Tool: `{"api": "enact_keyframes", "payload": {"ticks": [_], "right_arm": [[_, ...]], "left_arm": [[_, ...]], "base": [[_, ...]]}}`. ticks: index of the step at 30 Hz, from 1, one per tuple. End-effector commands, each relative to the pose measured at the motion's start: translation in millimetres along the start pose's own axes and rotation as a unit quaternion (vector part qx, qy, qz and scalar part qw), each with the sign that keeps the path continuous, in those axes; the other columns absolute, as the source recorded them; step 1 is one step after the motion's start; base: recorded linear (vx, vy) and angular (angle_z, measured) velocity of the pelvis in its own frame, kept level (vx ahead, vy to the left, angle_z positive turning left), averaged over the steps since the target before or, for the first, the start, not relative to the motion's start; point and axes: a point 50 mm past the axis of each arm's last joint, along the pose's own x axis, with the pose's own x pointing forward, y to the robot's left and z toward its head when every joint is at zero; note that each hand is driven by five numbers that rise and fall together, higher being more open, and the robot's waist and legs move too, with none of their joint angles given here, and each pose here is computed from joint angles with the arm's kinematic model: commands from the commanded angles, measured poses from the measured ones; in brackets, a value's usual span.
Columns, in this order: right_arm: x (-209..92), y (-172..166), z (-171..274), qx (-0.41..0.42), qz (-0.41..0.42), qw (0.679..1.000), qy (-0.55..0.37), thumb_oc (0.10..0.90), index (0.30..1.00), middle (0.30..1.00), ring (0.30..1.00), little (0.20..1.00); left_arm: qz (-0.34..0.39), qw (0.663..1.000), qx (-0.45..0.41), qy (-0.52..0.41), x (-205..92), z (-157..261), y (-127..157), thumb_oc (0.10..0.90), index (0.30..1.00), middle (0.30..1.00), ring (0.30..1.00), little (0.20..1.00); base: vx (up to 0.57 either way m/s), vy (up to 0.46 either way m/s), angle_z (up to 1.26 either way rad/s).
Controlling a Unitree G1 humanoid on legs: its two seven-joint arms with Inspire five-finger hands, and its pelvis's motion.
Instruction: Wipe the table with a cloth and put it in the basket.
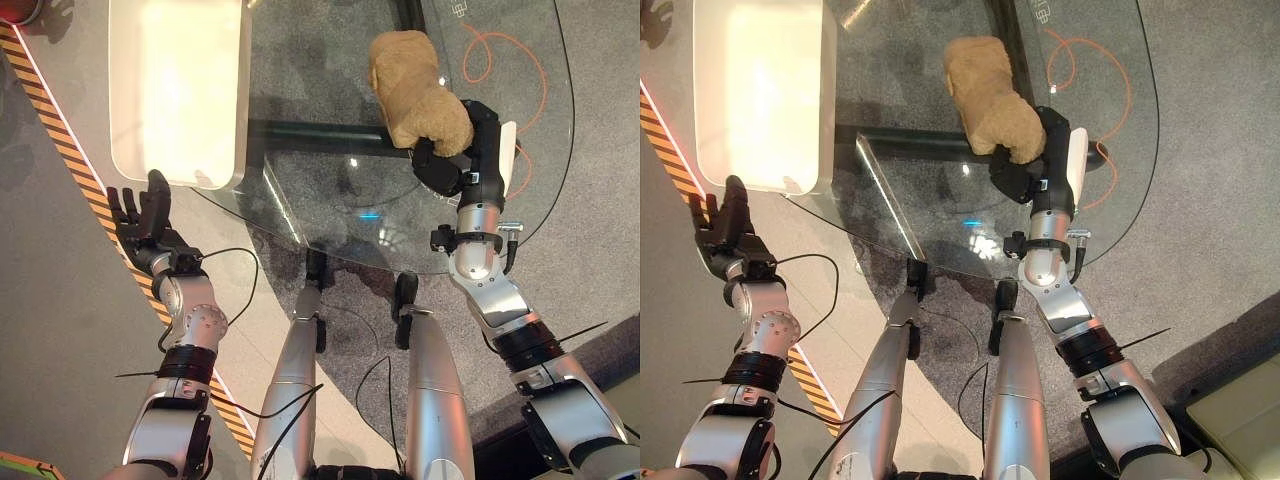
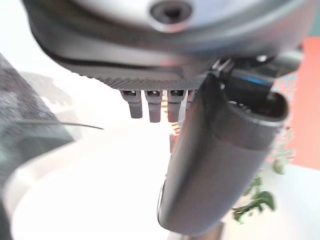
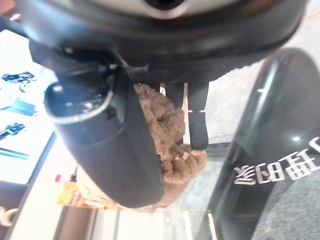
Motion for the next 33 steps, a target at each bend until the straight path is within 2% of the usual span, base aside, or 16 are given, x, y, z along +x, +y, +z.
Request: {"api": "enact_keyframes", "payload": {"ticks": [1, 9, 14, 21, 24, 33], "right_arm": [[8.7, 0.6, 71.3, 0.072, -0.016, 0.983, -0.166, 0.100, 0.300, 0.300, 0.300, 0.200], [0.5, 0.7, 82.5, 0.072, 0.000, 0.977, -0.201, 0.100, 0.300, 0.300, 0.300, 0.200], [-2.6, 1.2, 89.1, 0.080, 0.012, 0.973, -0.215, 0.100, 0.300, 0.300, 0.300, 0.200], [-7.4, -0.8, 93.3, 0.089, 0.039, 0.967, -0.234, 0.100, 0.300, 0.300, 0.300, 0.200], [-10.3, 0.4, 98.1, 0.089, 0.053, 0.962, -0.251, 0.100, 0.300, 0.300, 0.300, 0.200], [-10.6, -0.8, 105.2, 0.096, 0.082, 0.956, -0.267, 0.100, 0.300, 0.300, 0.300, 0.200]], "left_arm": [[-0.037, 0.992, -0.054, -0.105, 4.2, 38.0, -9.7, 0.800, 0.900, 0.900, 0.900, 0.900], [-0.156, 0.980, -0.084, -0.091, -21.6, 32.3, -45.9, 0.800, 0.900, 0.900, 0.900, 0.900], [-0.231, 0.968, -0.066, -0.070, -36.6, 30.5, -67.5, 0.800, 0.900, 0.900, 0.900, 0.900], [-0.310, 0.947, -0.078, -0.023, -45.5, 27.0, -77.3, 0.800, 0.900, 0.900, 0.900, 0.900], [-0.357, 0.930, -0.083, 0.017, -53.7, 19.4, -83.9, 0.800, 0.900, 0.900, 0.900, 0.900], [-0.433, 0.886, -0.104, 0.132, -65.5, -0.7, -100.9, 0.800, 0.900, 0.900, 0.900, 0.900]], "base": [[0.00, 0.000, 0.00], [0.00, 0.000, 0.00], [0.00, 0.000, 0.00], [0.00, 0.000, 0.00], [0.00, 0.000, 0.00], [0.00, 0.000, 0.00]]}}
